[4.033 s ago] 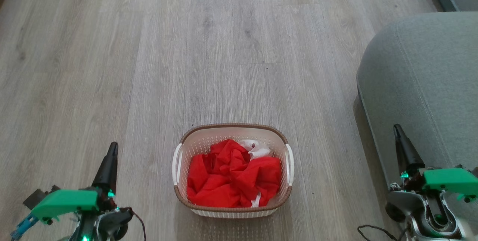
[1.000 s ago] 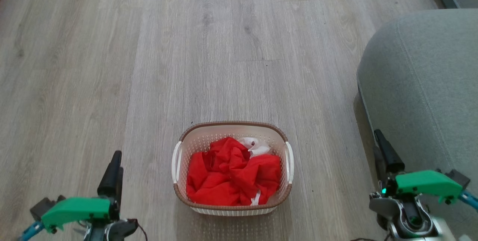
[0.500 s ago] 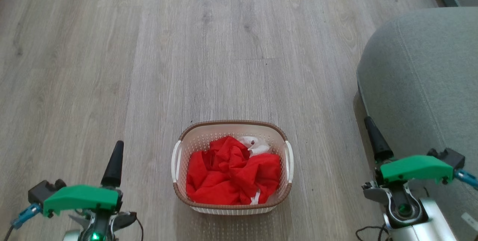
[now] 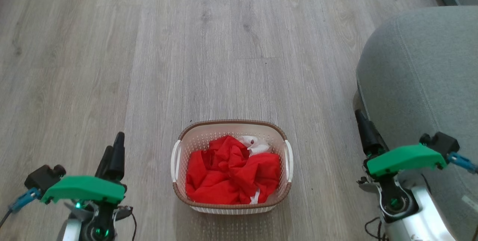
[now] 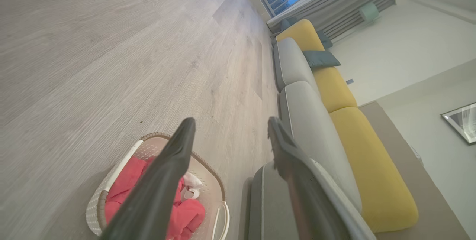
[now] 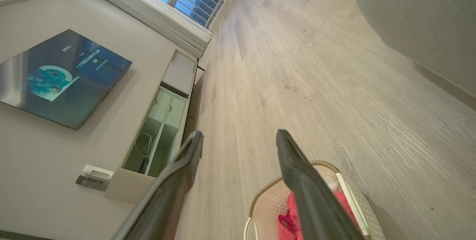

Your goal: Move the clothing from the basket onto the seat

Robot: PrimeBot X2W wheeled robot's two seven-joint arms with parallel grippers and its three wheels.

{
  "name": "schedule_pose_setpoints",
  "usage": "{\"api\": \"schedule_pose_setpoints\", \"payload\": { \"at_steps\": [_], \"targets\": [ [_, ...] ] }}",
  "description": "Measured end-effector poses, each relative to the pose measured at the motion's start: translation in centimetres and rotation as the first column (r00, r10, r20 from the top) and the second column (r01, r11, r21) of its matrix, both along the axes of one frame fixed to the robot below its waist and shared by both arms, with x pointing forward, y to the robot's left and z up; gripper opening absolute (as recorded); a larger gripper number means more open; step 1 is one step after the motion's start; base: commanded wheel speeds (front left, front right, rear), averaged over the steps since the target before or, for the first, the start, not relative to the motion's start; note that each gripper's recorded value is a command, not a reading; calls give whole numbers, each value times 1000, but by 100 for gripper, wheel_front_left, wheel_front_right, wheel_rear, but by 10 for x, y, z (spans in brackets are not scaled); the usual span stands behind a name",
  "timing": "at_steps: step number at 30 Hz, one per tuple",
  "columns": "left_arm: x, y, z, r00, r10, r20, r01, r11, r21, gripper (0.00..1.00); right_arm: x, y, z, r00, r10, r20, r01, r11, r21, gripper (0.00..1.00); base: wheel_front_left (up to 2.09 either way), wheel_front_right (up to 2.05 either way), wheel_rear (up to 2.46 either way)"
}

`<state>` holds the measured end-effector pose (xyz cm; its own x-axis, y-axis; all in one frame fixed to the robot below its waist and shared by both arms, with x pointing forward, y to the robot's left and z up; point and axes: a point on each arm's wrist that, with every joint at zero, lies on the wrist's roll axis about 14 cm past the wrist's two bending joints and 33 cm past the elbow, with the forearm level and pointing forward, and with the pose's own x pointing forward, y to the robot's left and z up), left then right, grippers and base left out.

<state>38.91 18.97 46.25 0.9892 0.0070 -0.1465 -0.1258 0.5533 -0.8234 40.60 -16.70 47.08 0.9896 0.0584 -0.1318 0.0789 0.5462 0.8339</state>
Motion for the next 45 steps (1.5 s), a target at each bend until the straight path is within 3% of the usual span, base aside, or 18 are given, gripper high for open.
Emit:
{"api": "schedule_pose_setpoints", "payload": {
  "at_steps": [12,23,45],
  "targets": [
    [10,-4,11,998,-40,38,33,983,179,100,14,5,13,998,41,51,-31,982,-188,100,0,0,0],
    [21,-5,27,994,-75,85,42,941,336,100,23,12,22,993,83,83,-52,944,-325,100,0,0,0],
    [35,-9,47,981,-131,146,25,821,571,100,41,25,41,974,178,138,-68,816,-575,100,0,0,0]
  ]
}}
